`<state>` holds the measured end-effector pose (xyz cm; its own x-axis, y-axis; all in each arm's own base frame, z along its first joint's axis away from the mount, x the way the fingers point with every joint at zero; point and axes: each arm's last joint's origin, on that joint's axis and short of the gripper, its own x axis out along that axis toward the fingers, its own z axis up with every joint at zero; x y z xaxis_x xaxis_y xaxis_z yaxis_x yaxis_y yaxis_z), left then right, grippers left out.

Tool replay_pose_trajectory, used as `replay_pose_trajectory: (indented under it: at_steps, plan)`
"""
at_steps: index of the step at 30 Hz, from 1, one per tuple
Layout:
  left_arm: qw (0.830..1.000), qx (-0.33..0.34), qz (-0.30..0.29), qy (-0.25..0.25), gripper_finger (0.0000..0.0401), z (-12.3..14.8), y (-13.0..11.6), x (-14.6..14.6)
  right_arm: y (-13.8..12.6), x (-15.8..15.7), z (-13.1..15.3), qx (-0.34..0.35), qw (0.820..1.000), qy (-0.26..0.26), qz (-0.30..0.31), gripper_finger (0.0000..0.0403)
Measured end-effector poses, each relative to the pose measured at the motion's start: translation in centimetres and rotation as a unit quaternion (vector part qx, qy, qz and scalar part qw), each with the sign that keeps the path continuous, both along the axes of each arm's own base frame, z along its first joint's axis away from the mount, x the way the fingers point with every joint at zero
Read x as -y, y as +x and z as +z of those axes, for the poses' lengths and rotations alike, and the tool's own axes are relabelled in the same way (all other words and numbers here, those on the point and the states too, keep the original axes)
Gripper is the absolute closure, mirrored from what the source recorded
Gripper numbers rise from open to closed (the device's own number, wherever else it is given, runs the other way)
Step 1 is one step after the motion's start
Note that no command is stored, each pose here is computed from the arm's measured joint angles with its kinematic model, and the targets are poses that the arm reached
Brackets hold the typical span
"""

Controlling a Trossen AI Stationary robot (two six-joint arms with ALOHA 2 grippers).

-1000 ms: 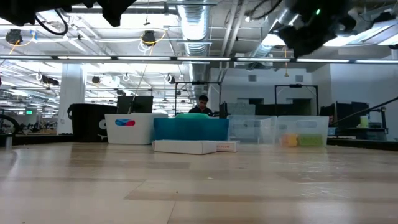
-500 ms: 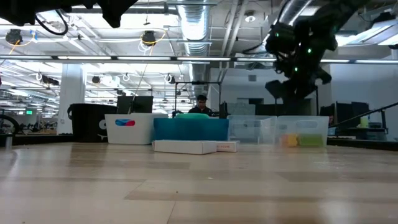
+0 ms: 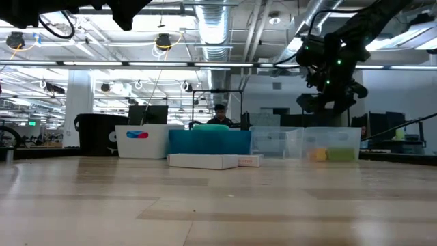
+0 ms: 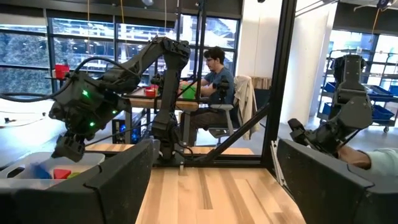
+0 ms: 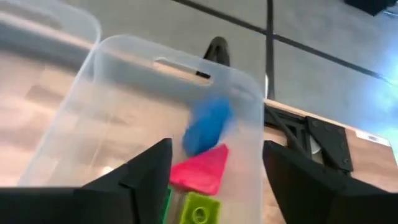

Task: Pick & Place Toys
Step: Put the blue deck of cards into the left transparent bin

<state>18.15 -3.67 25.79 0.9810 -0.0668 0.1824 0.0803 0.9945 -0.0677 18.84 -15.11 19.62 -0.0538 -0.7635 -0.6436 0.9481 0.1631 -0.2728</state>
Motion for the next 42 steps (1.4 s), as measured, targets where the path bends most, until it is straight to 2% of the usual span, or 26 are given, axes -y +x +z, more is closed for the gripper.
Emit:
replay_pose_trajectory:
  at_steps: [2, 6, 11, 14, 18, 22, 24, 26, 33, 38, 42]
  plan:
    - [1.000, -0.002, 0.000, 0.001, 0.0069, 0.0, 0.0, 0.0, 0.2, -0.3, -0.1, 0.000, 1.000, 0.014, 0.021, 0.0141]
    - [1.000, -0.012, 0.000, 0.003, 0.0069, -0.2, 0.0, 0.0, 1.5, -1.9, -0.2, 0.011, 0.993, 0.055, 0.103, 0.0128]
    - [0.998, -0.053, 0.000, 0.013, 0.0069, -1.1, 0.3, 0.1, 4.1, -6.4, -0.2, 0.032, 0.971, 0.077, 0.225, 0.0127]
    - [0.996, -0.082, -0.002, 0.020, 0.0069, -2.0, 0.8, 0.2, 5.6, -10.1, 0.1, 0.049, 0.949, 0.068, 0.304, 0.0127]
    - [0.993, -0.116, -0.006, 0.032, 0.0069, -3.4, 1.9, 0.5, 6.7, -15.2, 0.6, 0.082, 0.911, 0.057, 0.401, 0.0127]
    - [0.993, -0.115, -0.007, 0.033, 0.0069, -4.0, 2.8, 0.7, 7.1, -18.6, 1.1, 0.104, 0.873, 0.045, 0.474, 0.0127]
    - [0.994, -0.106, -0.007, 0.031, 0.0069, -4.0, 3.0, 0.7, 7.0, -19.1, 1.2, 0.111, 0.868, 0.048, 0.482, 0.0126]
    - [0.995, -0.096, -0.012, 0.029, 0.0069, -3.9, 3.1, 0.8, 7.0, -19.1, 1.1, 0.124, 0.872, 0.062, 0.470, 0.0126]
    - [0.996, -0.084, -0.014, 0.027, 0.0069, -3.6, 3.0, 0.8, 7.8, -17.4, 0.2, 0.224, 0.900, 0.145, 0.345, 0.0126]
    - [0.996, -0.086, -0.014, 0.027, 0.0069, -3.6, 3.0, 0.8, 9.0, -16.2, -2.0, 0.232, 0.898, 0.208, 0.312, 0.0126]
    - [0.996, -0.086, -0.014, 0.027, 0.0069, -3.6, 3.0, 0.8, 10.6, -15.3, -3.8, 0.234, 0.879, 0.234, 0.342, 0.0126]
